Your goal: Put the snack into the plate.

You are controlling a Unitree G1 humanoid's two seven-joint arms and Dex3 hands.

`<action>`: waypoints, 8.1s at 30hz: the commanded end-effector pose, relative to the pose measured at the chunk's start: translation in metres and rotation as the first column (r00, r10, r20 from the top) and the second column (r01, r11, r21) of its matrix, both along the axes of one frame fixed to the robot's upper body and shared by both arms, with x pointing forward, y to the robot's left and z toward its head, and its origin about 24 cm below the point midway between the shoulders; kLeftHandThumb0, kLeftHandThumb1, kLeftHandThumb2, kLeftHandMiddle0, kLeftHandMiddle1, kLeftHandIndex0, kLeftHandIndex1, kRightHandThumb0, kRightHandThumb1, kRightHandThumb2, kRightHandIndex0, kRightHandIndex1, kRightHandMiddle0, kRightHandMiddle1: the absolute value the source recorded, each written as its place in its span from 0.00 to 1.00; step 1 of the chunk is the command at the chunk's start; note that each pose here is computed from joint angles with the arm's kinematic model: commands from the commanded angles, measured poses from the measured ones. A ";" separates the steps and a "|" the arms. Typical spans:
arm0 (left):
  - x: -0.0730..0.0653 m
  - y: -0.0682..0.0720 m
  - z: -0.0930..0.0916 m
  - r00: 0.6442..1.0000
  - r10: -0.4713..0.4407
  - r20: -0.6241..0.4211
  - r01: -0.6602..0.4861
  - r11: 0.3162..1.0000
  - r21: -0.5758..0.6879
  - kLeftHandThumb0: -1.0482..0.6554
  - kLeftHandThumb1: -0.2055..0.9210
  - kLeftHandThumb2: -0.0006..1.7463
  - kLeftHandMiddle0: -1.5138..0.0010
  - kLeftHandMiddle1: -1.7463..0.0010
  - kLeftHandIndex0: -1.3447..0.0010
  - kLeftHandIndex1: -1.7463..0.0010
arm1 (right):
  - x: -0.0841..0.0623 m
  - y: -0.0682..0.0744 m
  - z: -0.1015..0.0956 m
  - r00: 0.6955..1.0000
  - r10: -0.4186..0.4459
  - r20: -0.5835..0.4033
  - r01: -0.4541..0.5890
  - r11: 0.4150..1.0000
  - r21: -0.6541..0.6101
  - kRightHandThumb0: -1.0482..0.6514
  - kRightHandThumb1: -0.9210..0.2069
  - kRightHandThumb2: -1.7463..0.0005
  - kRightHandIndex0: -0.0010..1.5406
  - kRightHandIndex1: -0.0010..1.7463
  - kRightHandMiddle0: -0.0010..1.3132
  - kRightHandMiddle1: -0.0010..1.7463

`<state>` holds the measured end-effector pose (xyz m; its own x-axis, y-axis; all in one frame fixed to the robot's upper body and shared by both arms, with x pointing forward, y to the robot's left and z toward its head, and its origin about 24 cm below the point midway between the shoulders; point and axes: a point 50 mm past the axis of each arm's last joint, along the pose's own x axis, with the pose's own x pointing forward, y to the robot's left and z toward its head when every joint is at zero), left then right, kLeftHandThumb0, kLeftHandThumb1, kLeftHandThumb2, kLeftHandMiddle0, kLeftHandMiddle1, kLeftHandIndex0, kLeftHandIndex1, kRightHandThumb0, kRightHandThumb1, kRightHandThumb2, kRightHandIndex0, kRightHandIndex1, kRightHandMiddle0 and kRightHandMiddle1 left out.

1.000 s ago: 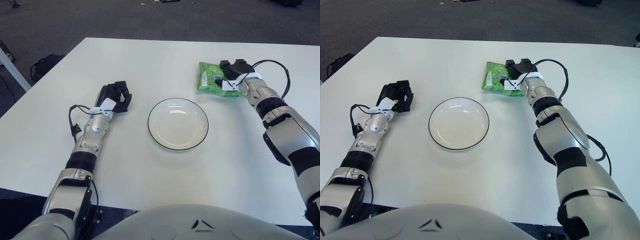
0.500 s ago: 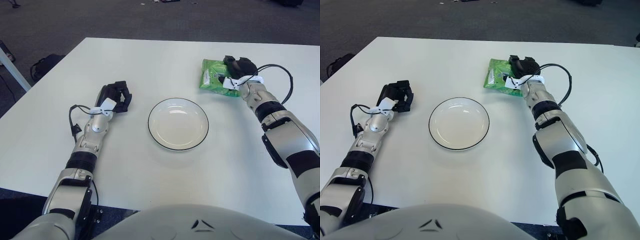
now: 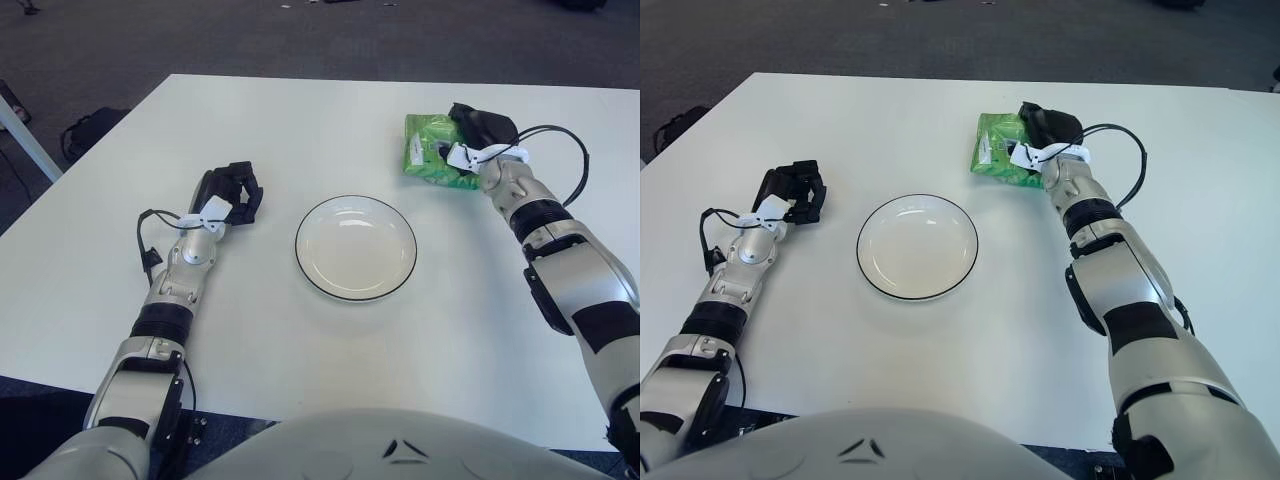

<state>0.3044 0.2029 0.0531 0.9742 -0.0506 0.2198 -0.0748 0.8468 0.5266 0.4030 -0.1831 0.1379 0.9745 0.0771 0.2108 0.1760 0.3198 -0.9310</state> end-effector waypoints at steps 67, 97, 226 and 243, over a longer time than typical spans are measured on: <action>-0.023 -0.004 -0.052 0.981 0.033 -0.191 -0.028 0.999 0.031 0.33 0.68 0.62 0.10 0.00 0.17 0.00 | -0.115 0.129 0.019 0.483 0.858 -0.173 -0.851 0.507 0.139 0.61 0.74 0.13 0.51 1.00 0.51 0.87; -0.022 -0.001 -0.054 0.979 0.036 -0.203 -0.032 0.999 0.023 0.32 0.68 0.63 0.09 0.00 0.16 0.00 | -0.100 0.113 0.031 0.367 0.849 -0.380 -0.920 0.392 -0.013 0.19 0.44 0.63 0.00 0.00 0.00 0.01; -0.018 0.009 -0.057 0.956 -0.035 -0.292 -0.061 0.948 -0.312 0.33 0.47 0.75 0.12 0.00 0.48 0.00 | -0.124 -0.042 -0.143 0.957 -0.155 -0.246 0.282 0.292 0.914 0.61 0.49 0.31 0.44 0.88 0.27 1.00; -0.019 0.007 -0.057 0.944 -0.032 -0.327 -0.118 0.895 -0.430 0.34 0.50 0.73 0.13 0.00 0.56 0.00 | -0.123 -0.038 -0.138 0.960 -0.103 -0.261 0.281 0.375 0.883 0.61 0.58 0.21 0.46 0.97 0.29 1.00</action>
<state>0.3124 0.2183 0.0457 0.9956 0.0191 0.0921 -0.0333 0.9873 0.1551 0.3109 -0.2210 0.0496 0.9627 -0.2569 0.0847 0.2646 0.9593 -0.0985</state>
